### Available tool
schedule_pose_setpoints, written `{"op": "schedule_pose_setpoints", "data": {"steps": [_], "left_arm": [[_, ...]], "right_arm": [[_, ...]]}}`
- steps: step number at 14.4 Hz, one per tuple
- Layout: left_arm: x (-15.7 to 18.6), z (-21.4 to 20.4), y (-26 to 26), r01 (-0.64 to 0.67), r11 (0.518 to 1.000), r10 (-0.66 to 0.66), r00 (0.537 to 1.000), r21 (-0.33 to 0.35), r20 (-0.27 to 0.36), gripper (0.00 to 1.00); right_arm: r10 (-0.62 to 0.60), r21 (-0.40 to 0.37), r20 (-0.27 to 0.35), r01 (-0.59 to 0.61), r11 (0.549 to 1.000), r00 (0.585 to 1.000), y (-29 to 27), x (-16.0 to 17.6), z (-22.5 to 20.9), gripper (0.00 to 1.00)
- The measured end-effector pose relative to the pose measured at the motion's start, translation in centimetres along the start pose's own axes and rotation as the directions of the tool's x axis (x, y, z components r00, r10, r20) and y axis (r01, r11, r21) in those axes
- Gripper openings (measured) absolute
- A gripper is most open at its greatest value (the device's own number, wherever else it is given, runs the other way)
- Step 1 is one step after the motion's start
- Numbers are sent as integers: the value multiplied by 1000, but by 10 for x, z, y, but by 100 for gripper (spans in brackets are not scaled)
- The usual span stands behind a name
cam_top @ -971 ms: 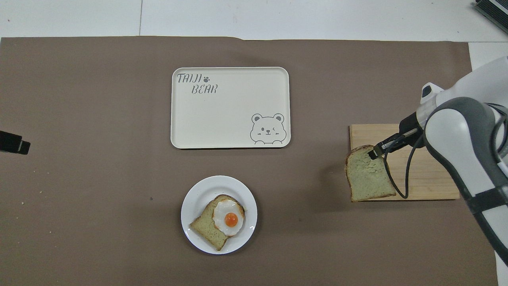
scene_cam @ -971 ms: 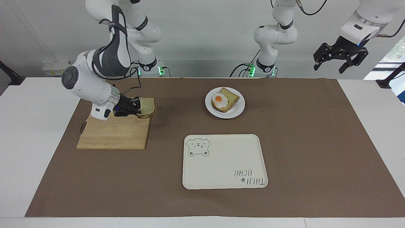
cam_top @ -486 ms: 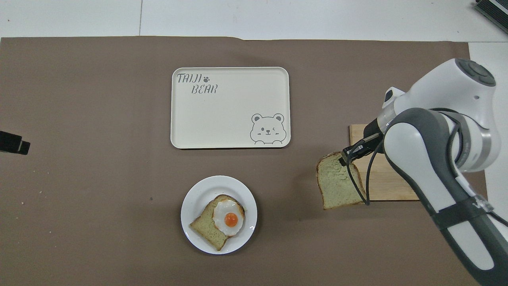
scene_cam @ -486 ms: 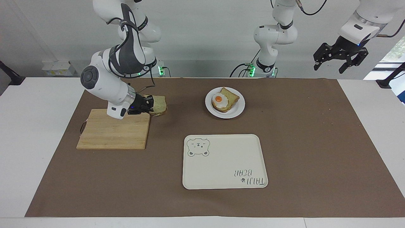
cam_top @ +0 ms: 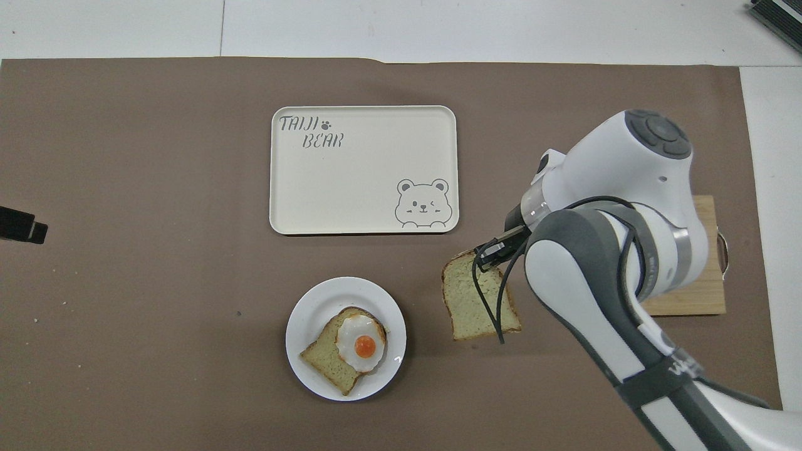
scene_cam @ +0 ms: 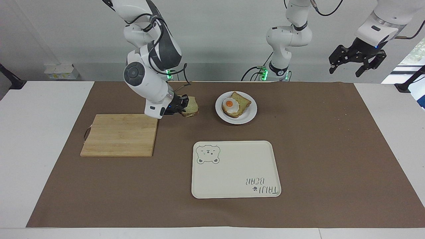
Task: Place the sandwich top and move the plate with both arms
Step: 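Lift the bread slice and carry it toward the egg toast plate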
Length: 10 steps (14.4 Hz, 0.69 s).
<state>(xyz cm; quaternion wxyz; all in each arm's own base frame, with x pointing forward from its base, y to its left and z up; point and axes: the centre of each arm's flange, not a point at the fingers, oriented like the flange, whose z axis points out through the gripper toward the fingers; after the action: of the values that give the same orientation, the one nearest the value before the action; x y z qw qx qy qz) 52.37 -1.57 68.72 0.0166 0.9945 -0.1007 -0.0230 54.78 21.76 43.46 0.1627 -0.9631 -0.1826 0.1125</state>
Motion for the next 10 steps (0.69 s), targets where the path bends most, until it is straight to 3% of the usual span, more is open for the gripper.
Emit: {"op": "schedule_pose_setpoints", "data": {"steps": [4,10], "left_arm": [[0,0,0,0,1000,0,1000,0,0,100],[0,0,0,0,1000,0,1000,0,0,100]], "right_arm": [[27,-25,-32,-28,999,999,-66,1,18,15],[74,16,-85,-72,997,994,-131,-4,39,15]]}}
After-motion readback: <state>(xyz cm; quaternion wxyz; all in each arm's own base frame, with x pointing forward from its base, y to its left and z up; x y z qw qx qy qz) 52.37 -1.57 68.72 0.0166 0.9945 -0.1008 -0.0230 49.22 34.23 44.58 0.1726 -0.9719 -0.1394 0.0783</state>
